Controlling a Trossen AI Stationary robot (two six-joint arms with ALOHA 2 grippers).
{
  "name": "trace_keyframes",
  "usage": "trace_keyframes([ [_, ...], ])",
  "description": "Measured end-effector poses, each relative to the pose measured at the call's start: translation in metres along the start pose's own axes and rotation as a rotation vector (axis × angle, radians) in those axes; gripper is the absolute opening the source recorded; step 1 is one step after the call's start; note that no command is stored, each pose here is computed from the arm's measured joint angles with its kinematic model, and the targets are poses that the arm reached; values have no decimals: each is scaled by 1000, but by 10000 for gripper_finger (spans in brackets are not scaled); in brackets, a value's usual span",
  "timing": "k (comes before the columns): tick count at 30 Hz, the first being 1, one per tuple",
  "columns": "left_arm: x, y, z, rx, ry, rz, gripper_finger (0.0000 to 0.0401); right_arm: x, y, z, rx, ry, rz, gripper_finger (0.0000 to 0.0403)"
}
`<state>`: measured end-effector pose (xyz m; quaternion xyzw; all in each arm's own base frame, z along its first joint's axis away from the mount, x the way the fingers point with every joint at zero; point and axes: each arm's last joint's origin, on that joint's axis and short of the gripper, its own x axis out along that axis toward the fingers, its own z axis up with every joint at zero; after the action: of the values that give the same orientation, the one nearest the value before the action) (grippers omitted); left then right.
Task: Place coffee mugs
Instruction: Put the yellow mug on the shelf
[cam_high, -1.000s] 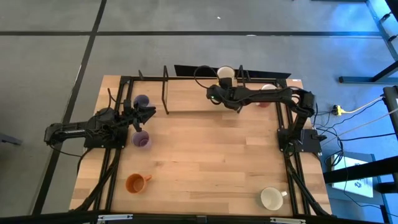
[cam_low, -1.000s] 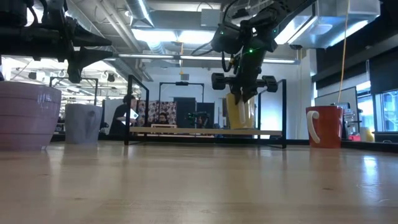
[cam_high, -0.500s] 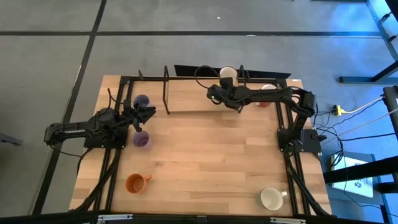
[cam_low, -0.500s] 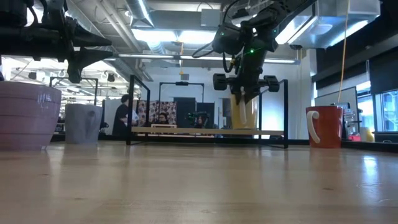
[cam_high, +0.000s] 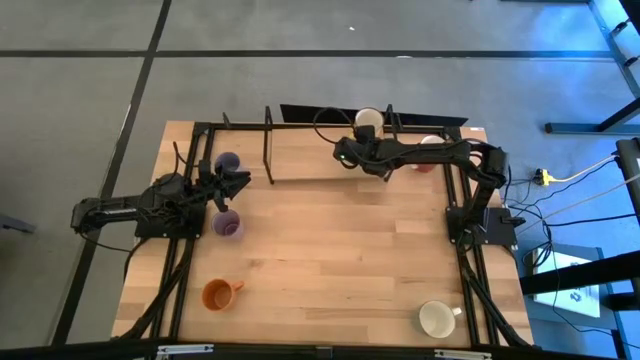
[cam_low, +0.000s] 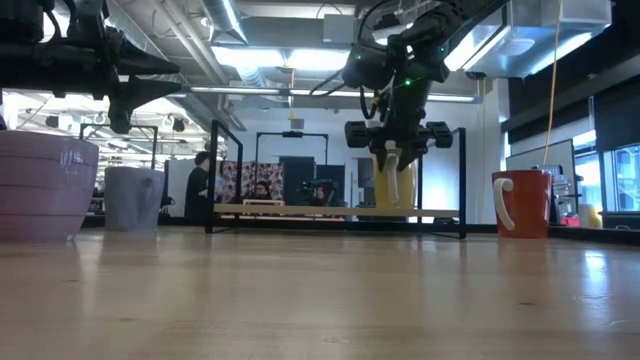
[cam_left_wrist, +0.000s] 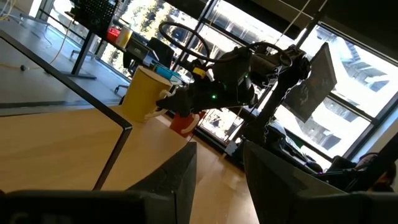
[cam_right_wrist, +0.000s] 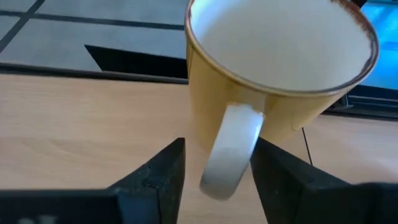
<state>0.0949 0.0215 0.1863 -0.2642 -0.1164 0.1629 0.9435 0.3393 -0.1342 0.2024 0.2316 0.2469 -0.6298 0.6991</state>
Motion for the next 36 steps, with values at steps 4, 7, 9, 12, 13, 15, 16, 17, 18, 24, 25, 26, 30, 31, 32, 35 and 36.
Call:
trace_keyframes([
  [4, 0, 0, 0, -1, 0, 0, 126, -1, 0, -1, -25, 23, 15, 167],
  [7, 0, 0, 0, -1, 0, 0, 126, -1, 0, 0, -27, 37, 27, 167],
  [9, 0, 0, 0, -1, 0, 0, 126, -2, 0, 0, -26, 46, 34, 167],
  [12, 0, 0, 0, -2, 0, 0, 126, -4, -1, 2, -25, 50, 37, 167],
  [13, 0, 0, 0, -2, 0, 0, 126, -6, -1, 4, -33, 55, 29, 167],
  [15, 0, 0, 0, -2, 0, 0, 126, -10, 1, 11, -29, 43, 26, 167],
  [16, 0, 0, 0, -2, 0, 0, 126, -13, 2, 15, -33, 42, 21, 167],
  [17, 0, 0, 0, -2, -1, 0, 126, -16, 2, 19, -42, 40, 12, 167],
  [18, 0, 0, 0, -2, 0, 0, 126, -19, 3, 23, -52, 37, 8, 167],
  [24, 0, 0, 0, -2, 0, 0, 126, -40, 7, 52, -97, 38, 8, 167],
  [25, 0, 0, 0, -2, 0, 0, 126, -45, 7, 57, -99, 41, 10, 167],
  [26, 0, 0, 0, -2, -1, -1, 126, -48, 7, 61, -106, 50, 14, 167],
  [30, 0, 0, 0, -1, 0, 0, 126, -62, 8, 76, -177, 73, 46, 167],
  [31, 0, 0, 0, -1, -1, 0, 126, -63, 9, 77, -205, 75, 66, 167],
  [32, 0, 0, 0, -1, 0, 0, 126, -63, 11, 78, -237, 76, 89, 167],
  [35, 0, 0, 0, -1, 0, 0, 126, -61, 17, 78, -359, 68, 141, 167],
  [36, 0, 0, 0, -1, 0, 0, 126, -59, 19, 78, -406, 59, 148, 167],
])
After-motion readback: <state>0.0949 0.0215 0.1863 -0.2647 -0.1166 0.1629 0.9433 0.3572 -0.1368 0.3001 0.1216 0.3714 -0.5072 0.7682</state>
